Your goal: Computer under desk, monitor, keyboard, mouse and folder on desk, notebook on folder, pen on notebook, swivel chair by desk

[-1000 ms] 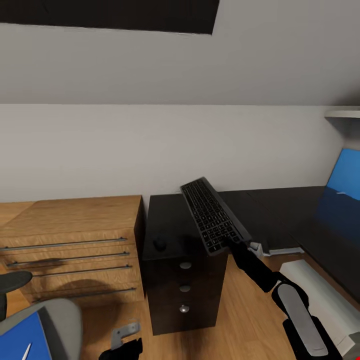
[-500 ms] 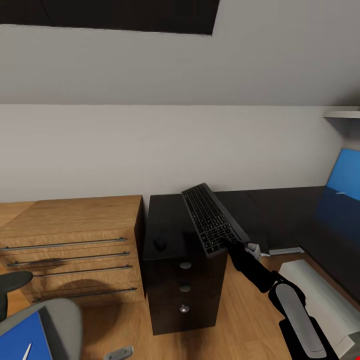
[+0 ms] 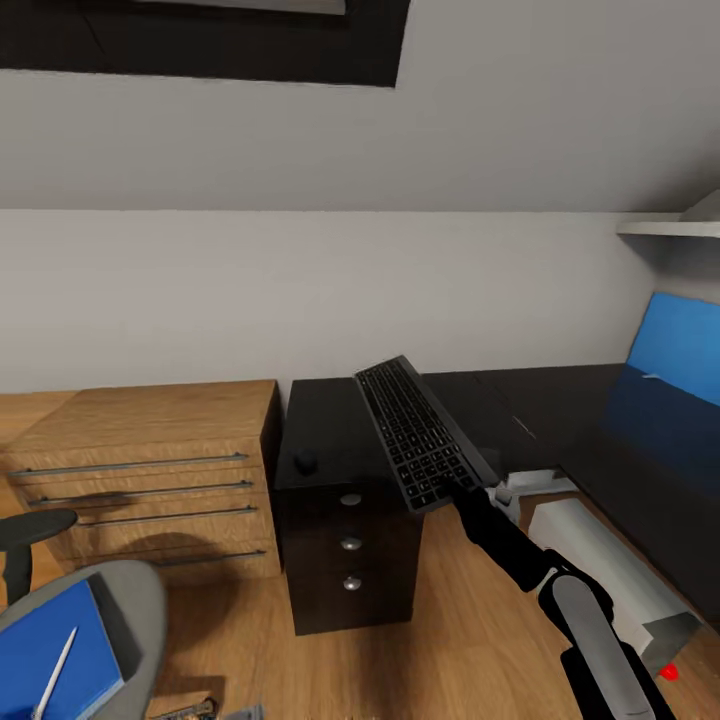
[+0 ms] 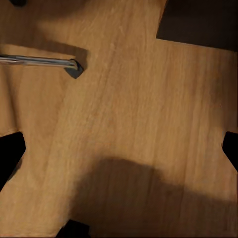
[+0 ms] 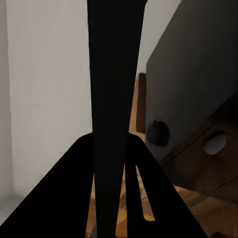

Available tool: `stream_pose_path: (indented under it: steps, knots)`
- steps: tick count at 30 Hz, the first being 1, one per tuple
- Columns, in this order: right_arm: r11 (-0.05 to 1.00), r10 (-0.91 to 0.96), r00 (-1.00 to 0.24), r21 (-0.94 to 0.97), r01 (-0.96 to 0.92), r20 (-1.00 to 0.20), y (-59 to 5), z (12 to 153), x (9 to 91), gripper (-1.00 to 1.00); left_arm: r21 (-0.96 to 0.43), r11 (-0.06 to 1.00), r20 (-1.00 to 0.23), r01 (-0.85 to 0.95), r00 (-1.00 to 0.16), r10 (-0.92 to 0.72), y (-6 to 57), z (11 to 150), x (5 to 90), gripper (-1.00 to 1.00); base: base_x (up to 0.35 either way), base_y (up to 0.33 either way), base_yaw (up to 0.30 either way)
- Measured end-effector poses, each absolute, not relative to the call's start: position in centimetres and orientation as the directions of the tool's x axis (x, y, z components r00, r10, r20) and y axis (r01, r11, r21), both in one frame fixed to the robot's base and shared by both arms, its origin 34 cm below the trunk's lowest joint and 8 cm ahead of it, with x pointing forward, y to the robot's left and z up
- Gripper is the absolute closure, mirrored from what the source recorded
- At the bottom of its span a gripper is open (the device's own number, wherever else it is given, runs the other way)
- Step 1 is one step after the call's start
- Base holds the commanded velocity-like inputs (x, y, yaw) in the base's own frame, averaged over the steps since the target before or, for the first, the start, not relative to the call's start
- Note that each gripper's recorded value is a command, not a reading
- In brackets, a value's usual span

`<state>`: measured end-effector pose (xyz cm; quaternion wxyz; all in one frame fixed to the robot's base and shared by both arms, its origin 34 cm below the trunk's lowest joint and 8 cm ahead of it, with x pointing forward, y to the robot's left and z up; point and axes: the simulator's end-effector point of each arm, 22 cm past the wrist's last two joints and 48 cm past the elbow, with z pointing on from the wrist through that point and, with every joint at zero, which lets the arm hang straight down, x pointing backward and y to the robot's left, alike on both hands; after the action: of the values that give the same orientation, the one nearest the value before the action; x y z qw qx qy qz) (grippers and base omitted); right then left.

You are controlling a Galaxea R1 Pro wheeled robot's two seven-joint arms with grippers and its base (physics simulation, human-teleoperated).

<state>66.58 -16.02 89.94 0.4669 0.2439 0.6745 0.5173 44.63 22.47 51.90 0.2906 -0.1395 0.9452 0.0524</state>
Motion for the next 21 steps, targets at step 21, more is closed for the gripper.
stream_pose_path:
  steps: [21]
  knots:
    - [0.377,0.8,-0.441,0.913,-0.156,-0.406,-16.7,91.2,66.7,1.0,0.019,0.955,-0.563,-0.295,-0.792,-0.233,22.5,53.3,44.7,-1.0,-0.296,-0.144,0.0]
